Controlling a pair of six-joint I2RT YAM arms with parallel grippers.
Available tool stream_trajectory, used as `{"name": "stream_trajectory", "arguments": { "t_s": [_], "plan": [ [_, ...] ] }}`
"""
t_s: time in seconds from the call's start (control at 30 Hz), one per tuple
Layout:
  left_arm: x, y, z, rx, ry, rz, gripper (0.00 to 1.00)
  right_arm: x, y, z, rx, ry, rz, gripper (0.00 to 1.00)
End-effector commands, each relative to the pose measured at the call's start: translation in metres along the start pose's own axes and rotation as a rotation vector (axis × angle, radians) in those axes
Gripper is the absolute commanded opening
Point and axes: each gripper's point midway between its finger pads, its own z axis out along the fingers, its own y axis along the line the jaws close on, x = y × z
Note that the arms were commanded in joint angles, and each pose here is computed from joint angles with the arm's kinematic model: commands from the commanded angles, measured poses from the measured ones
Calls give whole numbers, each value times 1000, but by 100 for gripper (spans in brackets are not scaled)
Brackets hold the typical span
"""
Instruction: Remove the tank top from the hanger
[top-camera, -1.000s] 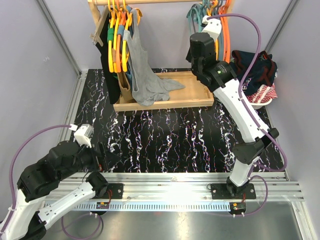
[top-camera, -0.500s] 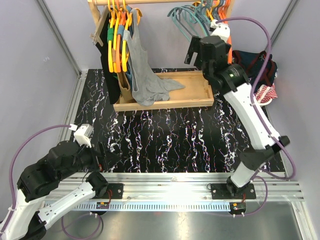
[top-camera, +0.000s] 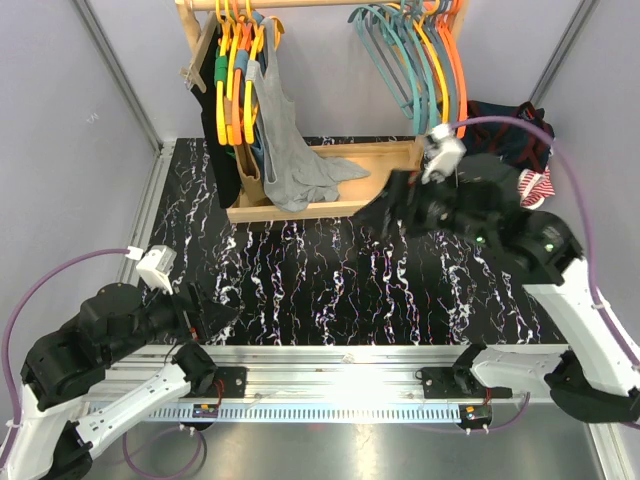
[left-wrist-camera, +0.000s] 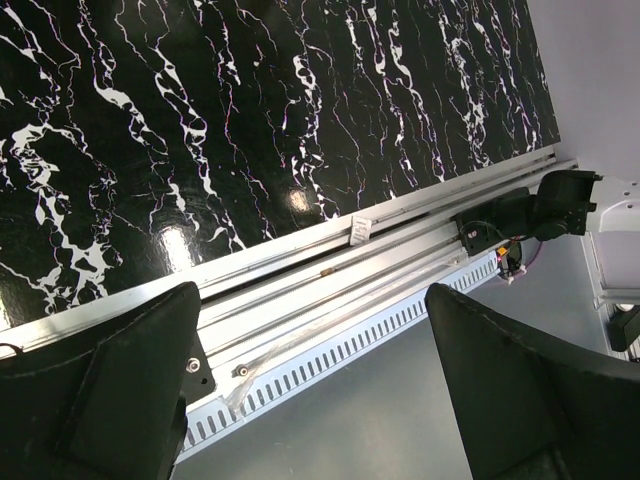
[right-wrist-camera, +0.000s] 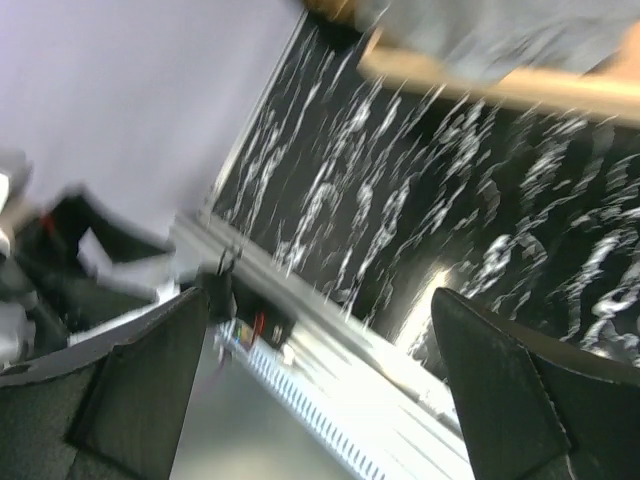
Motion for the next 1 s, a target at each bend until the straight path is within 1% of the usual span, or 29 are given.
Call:
{"name": "stream_trajectory", "arguments": {
  "t_s": [0.0, 0.03, 0.07, 0.1, 0.13, 0.17, 0.2, 0.23, 0.27, 0.3, 0.33, 0.37, 0.4, 0.43, 0.53, 0.6, 0.77, 0.97],
  "plan": [
    [-18, -13, -5, 52, -71, 1, 99, 68, 48, 36, -148, 279, -62, 100],
    [-18, -14, -5, 55, -68, 3, 99, 76, 52, 43, -143, 313, -112, 100],
    [-18, -15, -5, 60, -67, 6, 99, 73, 67, 58, -133, 304, -155, 100],
    [-19, -16, -5, 63, -68, 6, 99, 68, 71, 66, -121, 285, -177, 100],
    [-20, -17, -6, 68, -72, 4, 99, 49, 84, 68, -144, 228, -208, 100],
    [-20, -18, -7, 76, -75, 5, 99, 49, 86, 87, -129, 231, -227, 100],
    [-20, -22, -8, 97, -74, 6, 99, 42, 90, 96, -125, 209, -240, 100],
    [-22, -24, -9, 110, -83, 5, 99, 22, 106, 94, -164, 152, -266, 100],
    [-21, -26, -10, 125, -86, 1, 99, 27, 106, 116, -150, 173, -284, 100],
    [-22, -28, -11, 135, -88, -1, 99, 23, 110, 123, -156, 164, -295, 100],
    [-25, -31, -12, 148, -99, -2, 99, 4, 124, 117, -187, 113, -305, 100],
    [-23, -35, -13, 174, -90, -2, 99, 11, 124, 138, -175, 135, -311, 100],
    [-23, -37, -13, 186, -90, -3, 99, 8, 128, 140, -182, 127, -312, 100],
    [-25, -41, -14, 202, -99, -2, 99, -2, 136, 138, -202, 92, -314, 100],
    [-25, -44, -17, 229, -110, -10, 99, -8, 147, 147, -244, 56, -312, 100],
    [-26, -44, -19, 237, -121, -13, 99, -17, 157, 142, -288, 16, -304, 100],
    [-26, -49, -16, 256, -113, -11, 99, -22, 171, 125, -366, 5, -298, 100],
    [-29, -57, -15, 292, -116, 5, 99, -19, 150, 120, -269, 14, -287, 100]
  ]
}}
